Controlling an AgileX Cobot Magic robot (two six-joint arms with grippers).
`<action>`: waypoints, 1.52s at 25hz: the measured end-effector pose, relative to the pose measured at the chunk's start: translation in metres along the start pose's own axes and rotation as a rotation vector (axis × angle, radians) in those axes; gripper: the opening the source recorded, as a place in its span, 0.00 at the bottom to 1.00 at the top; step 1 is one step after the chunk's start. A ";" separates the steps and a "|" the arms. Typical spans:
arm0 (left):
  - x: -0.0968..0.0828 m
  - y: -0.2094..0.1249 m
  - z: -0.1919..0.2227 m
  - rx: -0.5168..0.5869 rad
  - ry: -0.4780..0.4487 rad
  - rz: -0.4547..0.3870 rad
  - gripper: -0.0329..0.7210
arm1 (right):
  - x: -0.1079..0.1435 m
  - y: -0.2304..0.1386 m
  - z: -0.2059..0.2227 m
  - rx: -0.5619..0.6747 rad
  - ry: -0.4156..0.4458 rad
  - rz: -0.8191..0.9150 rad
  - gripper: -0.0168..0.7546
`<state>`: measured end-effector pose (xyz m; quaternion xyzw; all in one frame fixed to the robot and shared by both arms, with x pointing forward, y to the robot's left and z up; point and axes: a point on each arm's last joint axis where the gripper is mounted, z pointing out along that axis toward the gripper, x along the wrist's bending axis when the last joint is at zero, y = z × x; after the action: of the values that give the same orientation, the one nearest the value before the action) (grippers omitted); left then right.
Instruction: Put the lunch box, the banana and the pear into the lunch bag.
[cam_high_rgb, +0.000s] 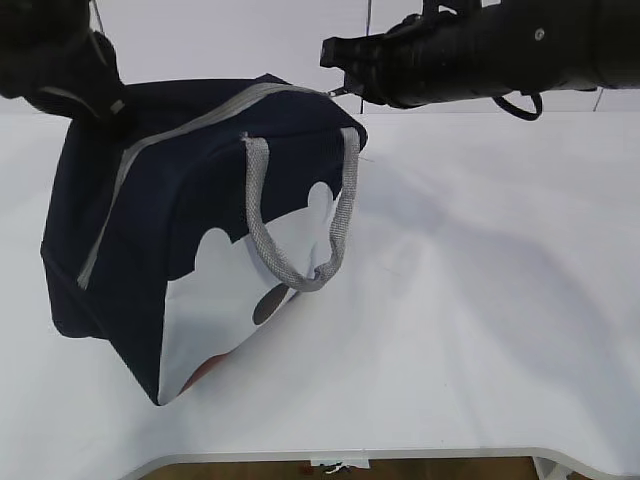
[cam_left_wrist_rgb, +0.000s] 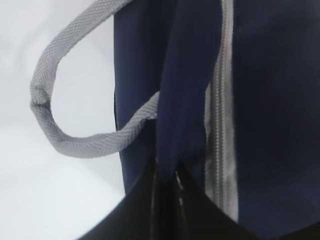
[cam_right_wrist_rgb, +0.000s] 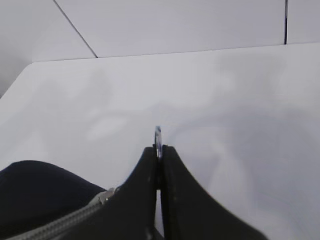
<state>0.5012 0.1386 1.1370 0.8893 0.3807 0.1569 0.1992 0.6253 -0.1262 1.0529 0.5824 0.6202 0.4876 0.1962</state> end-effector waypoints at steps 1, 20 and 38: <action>-0.001 -0.002 0.000 -0.001 -0.001 -0.001 0.04 | 0.000 -0.001 0.001 0.005 0.000 0.009 0.02; -0.005 -0.028 -0.004 0.037 0.006 -0.031 0.17 | 0.002 -0.011 0.007 0.120 0.013 0.256 0.02; 0.010 0.026 -0.042 -0.102 0.054 -0.055 0.60 | 0.016 0.014 0.003 0.123 0.064 0.242 0.02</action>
<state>0.5057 0.1395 1.1872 0.8626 0.4016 0.1947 0.2382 0.6312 -0.1125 1.0688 0.6479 0.5800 0.4873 0.0799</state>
